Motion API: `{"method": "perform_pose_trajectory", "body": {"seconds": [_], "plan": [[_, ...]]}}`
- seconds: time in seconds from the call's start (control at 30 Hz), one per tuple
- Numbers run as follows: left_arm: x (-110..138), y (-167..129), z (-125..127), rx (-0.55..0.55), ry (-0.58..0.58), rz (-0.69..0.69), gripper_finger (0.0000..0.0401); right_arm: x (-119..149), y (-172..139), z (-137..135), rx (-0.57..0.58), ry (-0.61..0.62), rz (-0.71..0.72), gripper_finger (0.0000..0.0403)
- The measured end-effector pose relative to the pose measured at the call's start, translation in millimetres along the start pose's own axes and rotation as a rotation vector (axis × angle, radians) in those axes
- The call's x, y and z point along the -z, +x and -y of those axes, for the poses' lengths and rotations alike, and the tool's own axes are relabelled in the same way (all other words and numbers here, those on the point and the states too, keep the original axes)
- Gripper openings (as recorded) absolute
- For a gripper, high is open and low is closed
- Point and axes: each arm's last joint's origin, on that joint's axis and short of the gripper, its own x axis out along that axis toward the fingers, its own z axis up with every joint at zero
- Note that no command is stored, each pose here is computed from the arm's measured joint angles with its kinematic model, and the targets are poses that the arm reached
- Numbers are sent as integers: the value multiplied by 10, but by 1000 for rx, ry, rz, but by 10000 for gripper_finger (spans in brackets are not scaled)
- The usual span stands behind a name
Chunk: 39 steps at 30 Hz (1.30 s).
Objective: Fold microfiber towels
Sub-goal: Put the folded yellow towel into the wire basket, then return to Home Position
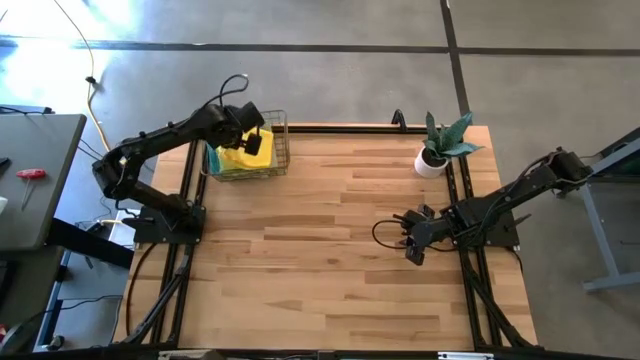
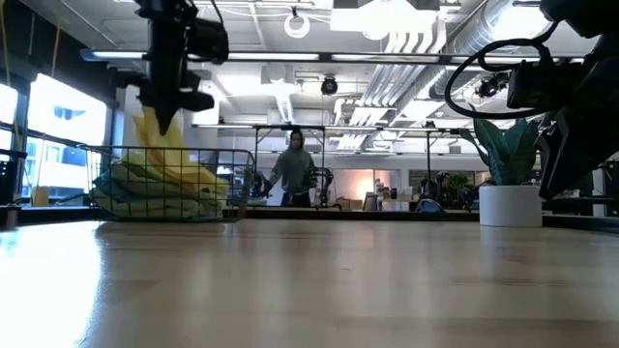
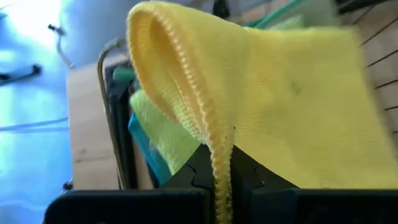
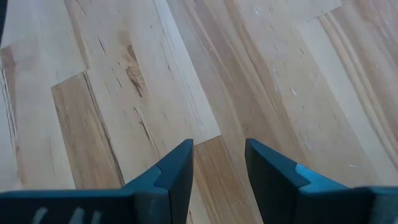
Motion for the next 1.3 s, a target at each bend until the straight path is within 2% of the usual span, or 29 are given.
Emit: {"method": "perform_pose_trajectory", "body": {"seconds": [0.3,0.5,0.63,0.83,0.97,1.1,1.2,1.3], "plan": [[160,237,-43,-125,-15,-27,5,-1,-1,-1,-1,0,0,138],[185,266,-43,-142,23,-29,9,-1,-1,-1,0,0,0,138],[189,268,-45,-173,26,-6,35,-1,-1,-1,0,0,0,138],[185,250,-65,-186,-44,22,94,-1,-1,-1,0,0,0,138],[137,119,-124,-149,-96,66,102,-1,-1,0,-1,0,0,138],[96,-102,-221,-55,-143,120,96,-1,-1,-1,-1,0,0,138],[104,-268,-243,40,-115,176,95,0,0,0,0,0,0,138],[150,-459,-244,165,-29,256,95,0,0,0,0,0,0,138]]}}
